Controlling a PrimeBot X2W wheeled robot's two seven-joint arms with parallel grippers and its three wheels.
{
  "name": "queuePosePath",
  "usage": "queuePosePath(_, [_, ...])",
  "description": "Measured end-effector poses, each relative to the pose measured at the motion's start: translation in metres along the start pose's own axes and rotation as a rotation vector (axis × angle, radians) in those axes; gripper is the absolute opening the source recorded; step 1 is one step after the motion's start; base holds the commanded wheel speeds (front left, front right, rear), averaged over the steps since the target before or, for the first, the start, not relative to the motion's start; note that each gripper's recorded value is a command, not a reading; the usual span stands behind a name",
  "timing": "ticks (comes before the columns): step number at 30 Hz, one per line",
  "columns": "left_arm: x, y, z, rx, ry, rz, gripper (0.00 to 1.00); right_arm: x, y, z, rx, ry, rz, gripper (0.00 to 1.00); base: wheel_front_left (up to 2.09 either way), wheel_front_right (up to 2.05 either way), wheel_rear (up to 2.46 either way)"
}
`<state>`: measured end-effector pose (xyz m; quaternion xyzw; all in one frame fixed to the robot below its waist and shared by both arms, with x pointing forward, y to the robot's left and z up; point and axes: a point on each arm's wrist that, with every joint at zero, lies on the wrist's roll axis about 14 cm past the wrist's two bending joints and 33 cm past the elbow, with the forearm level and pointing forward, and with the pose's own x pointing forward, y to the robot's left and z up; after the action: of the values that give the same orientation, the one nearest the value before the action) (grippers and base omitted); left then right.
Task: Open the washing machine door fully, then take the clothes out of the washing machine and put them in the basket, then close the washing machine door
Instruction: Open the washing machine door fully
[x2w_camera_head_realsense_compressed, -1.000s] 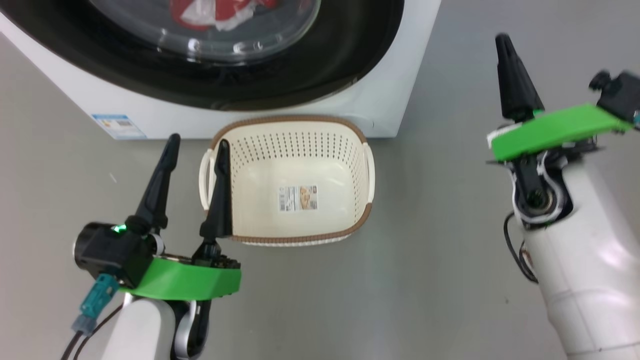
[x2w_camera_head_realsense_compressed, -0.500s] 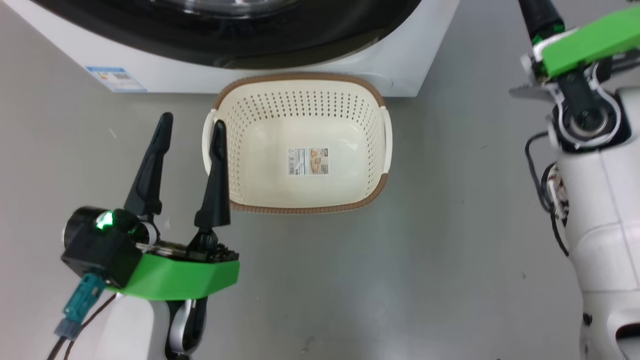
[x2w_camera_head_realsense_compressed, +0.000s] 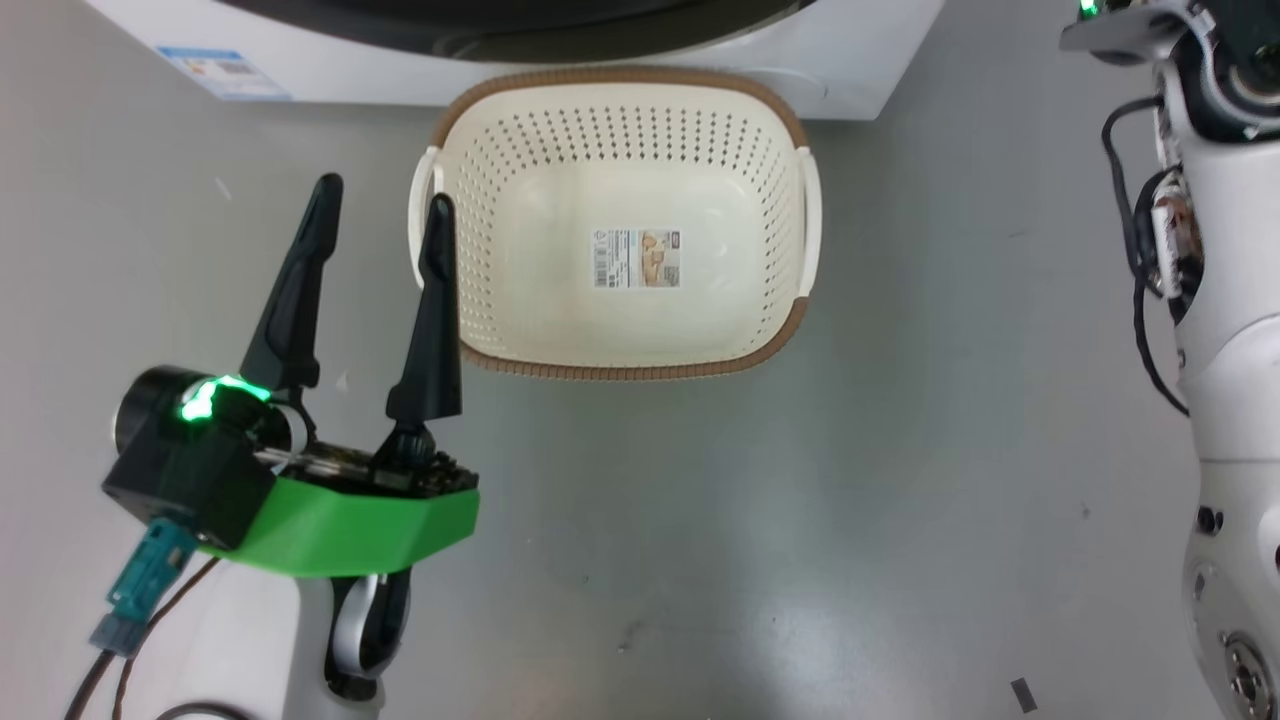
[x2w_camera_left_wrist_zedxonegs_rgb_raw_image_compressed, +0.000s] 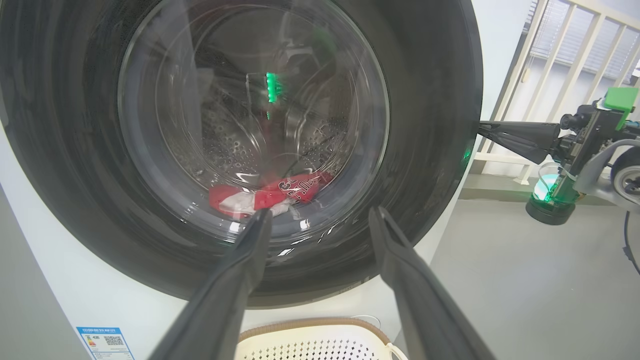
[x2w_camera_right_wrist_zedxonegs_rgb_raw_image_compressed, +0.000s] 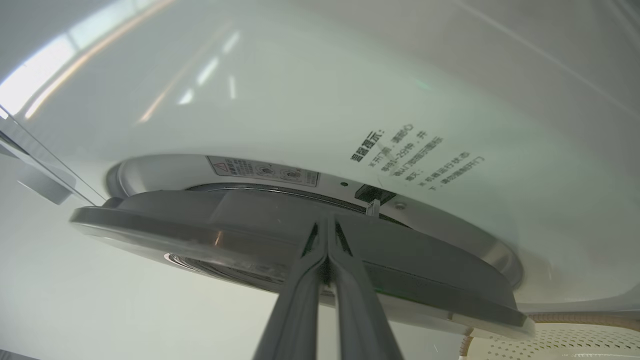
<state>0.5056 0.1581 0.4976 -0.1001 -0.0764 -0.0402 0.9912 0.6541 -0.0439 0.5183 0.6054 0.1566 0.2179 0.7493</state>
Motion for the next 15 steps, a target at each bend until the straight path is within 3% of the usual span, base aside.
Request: queuePosePath(15, [0.000,0.015,-0.021,0.014,0.051,0.020,1.00,0.032,-0.008,-0.010,0.063,0.126,0.009,0.00,0.00,0.00,0.00])
